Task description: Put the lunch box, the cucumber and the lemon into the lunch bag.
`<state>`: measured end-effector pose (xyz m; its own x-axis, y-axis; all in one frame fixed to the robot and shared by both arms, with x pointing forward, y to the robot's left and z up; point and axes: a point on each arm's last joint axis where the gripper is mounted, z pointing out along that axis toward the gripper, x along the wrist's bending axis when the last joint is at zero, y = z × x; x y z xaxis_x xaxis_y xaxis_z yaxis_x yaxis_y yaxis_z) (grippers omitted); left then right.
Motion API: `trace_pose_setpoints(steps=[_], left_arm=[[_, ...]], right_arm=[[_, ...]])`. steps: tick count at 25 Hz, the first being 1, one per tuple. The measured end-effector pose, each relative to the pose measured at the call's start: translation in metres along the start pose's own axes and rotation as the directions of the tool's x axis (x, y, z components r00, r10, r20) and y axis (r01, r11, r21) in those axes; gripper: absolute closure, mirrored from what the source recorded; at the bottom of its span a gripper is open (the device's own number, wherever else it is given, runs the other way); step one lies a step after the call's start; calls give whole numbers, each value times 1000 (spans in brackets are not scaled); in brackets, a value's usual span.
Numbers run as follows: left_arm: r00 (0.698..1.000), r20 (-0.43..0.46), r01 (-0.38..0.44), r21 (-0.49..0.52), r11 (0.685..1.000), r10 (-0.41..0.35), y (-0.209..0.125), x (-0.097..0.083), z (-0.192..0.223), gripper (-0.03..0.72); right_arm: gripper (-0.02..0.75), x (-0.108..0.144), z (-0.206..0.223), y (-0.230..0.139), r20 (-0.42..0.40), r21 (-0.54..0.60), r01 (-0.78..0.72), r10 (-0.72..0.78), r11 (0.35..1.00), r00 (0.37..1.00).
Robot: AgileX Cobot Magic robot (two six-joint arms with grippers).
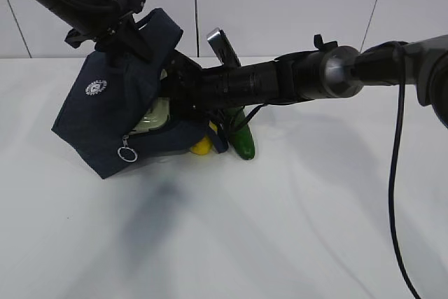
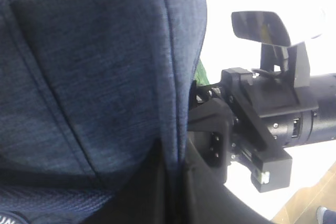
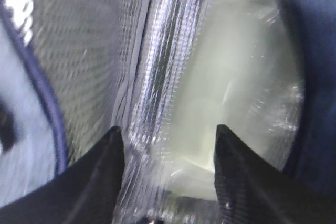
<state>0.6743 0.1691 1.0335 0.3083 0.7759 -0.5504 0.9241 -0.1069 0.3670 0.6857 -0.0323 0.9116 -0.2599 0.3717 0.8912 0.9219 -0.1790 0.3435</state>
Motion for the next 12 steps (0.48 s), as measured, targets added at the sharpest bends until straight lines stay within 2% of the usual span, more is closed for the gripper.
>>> trace_pose_setpoints(steps=[6, 12], left_arm=[[1000, -2, -1, 1, 1000, 1, 0, 0, 0, 682], [1000, -4, -2, 1, 1000, 2, 0, 0, 0, 682]], right_arm=[[319, 6, 0, -3, -61, 36, -3, 5, 999, 998], [317, 8, 0, -5, -81, 58, 1, 3, 998, 997]])
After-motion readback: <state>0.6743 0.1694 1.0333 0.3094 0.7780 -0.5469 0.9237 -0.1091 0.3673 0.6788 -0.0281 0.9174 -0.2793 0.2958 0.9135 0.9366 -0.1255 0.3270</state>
